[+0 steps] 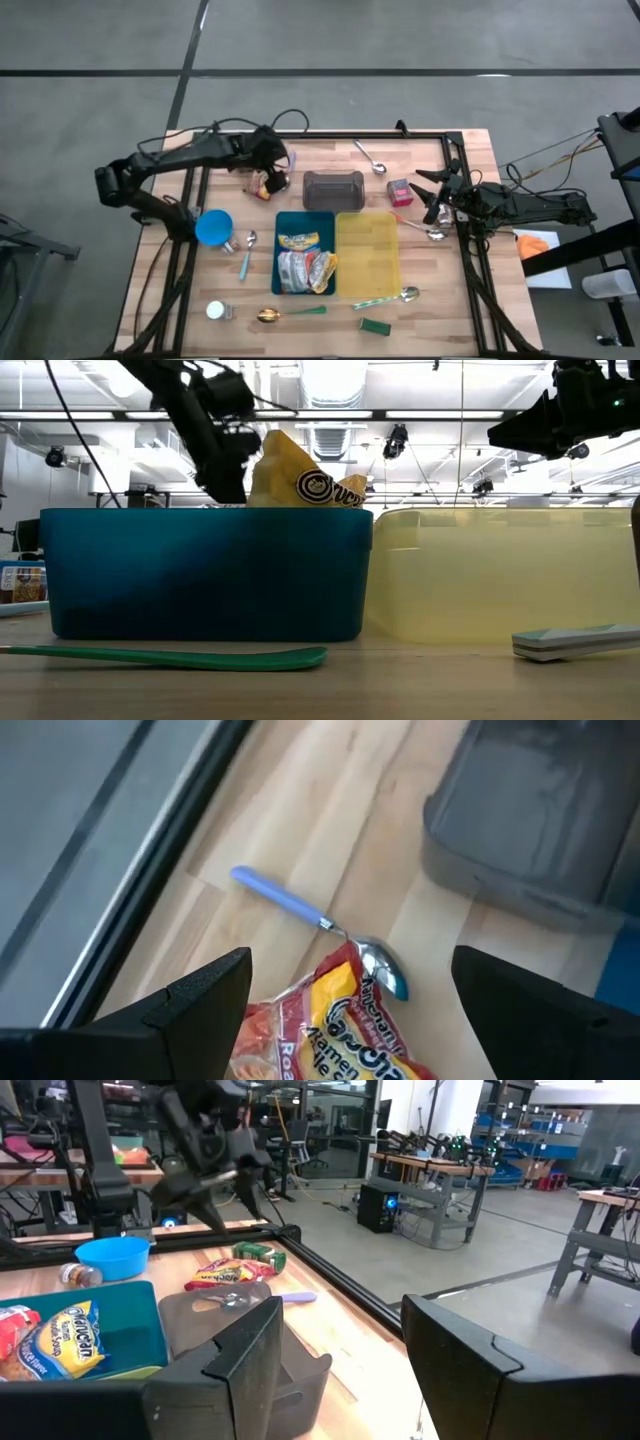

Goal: Pick & Place Food Item
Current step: Put the red noodle pack into the blue bin

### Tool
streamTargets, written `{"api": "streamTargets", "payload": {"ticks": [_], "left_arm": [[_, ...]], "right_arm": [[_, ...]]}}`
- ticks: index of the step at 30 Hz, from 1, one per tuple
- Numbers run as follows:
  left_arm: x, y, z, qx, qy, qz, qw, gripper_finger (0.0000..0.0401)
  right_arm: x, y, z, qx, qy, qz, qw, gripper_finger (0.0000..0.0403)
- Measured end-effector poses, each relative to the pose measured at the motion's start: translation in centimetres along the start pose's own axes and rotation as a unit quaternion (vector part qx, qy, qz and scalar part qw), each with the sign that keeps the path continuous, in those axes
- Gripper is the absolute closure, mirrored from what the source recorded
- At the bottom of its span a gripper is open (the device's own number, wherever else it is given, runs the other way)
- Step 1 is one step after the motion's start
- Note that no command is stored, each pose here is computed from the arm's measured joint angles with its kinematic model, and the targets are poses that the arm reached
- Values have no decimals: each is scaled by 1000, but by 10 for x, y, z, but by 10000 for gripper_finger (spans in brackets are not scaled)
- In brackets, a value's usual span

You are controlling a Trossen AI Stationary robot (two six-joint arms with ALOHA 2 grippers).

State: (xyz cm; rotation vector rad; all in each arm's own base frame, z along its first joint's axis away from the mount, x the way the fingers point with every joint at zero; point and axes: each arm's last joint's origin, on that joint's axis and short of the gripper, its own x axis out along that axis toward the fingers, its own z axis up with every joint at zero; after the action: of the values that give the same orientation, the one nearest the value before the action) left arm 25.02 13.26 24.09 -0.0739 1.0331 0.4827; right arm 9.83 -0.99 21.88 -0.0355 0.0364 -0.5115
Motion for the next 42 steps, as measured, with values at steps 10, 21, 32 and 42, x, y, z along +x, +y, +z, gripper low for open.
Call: {"api": "streamTargets", "payload": {"ticks": [10, 21, 32, 42], "left_arm": [[40, 7, -2, 34, 49, -11, 998, 55], [70, 13, -10, 33, 91, -34, 995, 55], [84, 12, -14, 40, 106, -46, 992, 55], [85, 14, -22, 35, 127, -48, 990, 72]], "right_arm": [[0, 0, 0, 0, 0, 0, 1000, 203], [0, 0, 0, 0, 0, 0, 1000, 203], [0, 0, 0, 0, 0, 0, 1000, 203], [0, 0, 0, 0, 0, 0, 1000, 203]]}}
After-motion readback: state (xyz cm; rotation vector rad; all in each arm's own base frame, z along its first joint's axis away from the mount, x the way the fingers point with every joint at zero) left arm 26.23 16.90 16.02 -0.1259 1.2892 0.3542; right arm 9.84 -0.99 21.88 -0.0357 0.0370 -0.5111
